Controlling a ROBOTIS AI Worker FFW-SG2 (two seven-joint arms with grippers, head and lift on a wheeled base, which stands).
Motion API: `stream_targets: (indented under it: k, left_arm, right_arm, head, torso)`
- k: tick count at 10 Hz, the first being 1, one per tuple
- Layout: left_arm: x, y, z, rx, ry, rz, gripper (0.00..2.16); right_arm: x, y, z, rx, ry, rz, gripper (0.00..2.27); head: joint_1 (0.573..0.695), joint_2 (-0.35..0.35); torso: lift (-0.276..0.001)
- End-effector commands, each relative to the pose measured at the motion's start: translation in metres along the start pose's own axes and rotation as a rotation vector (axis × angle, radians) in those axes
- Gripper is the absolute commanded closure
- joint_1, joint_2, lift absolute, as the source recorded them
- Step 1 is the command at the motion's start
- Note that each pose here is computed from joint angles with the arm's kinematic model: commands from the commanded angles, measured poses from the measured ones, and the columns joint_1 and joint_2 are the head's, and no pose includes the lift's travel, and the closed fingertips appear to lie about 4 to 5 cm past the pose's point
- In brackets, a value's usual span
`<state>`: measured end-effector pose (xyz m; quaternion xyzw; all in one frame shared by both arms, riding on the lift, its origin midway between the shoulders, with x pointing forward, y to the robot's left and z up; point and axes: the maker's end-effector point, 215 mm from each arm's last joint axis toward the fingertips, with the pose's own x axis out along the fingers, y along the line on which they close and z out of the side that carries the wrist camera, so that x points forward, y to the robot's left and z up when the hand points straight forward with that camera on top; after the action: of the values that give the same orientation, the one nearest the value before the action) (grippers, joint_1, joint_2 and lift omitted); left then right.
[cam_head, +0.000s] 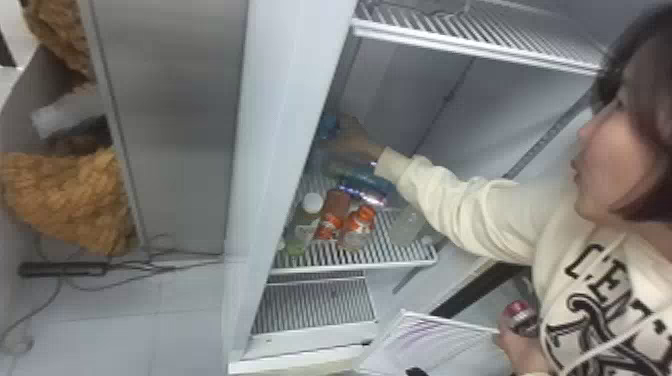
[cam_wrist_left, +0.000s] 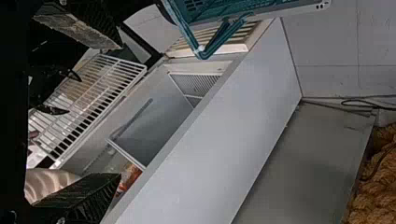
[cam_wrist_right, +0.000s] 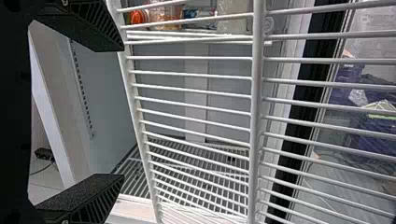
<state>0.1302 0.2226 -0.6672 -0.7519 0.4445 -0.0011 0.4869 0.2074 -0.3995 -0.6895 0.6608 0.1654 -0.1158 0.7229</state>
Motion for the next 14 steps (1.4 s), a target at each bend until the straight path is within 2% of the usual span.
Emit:
stream_targets:
  k: [1, 14]
  left_arm:
    - [0.0000, 0.0000, 0.0000, 0.000, 0.000, 0.000, 0.00]
    - [0.0000, 0.0000, 0.0000, 0.000, 0.000, 0.000, 0.00]
  right_arm:
    - [0.0000, 0.0000, 0.0000, 0.000, 0.000, 0.000, 0.00]
    - [0.0000, 0.0000, 0.0000, 0.000, 0.000, 0.000, 0.00]
  head:
    - [0.695, -0.350]
    - [0.695, -0.350]
  torso:
    - [0.000]
    - [0.000]
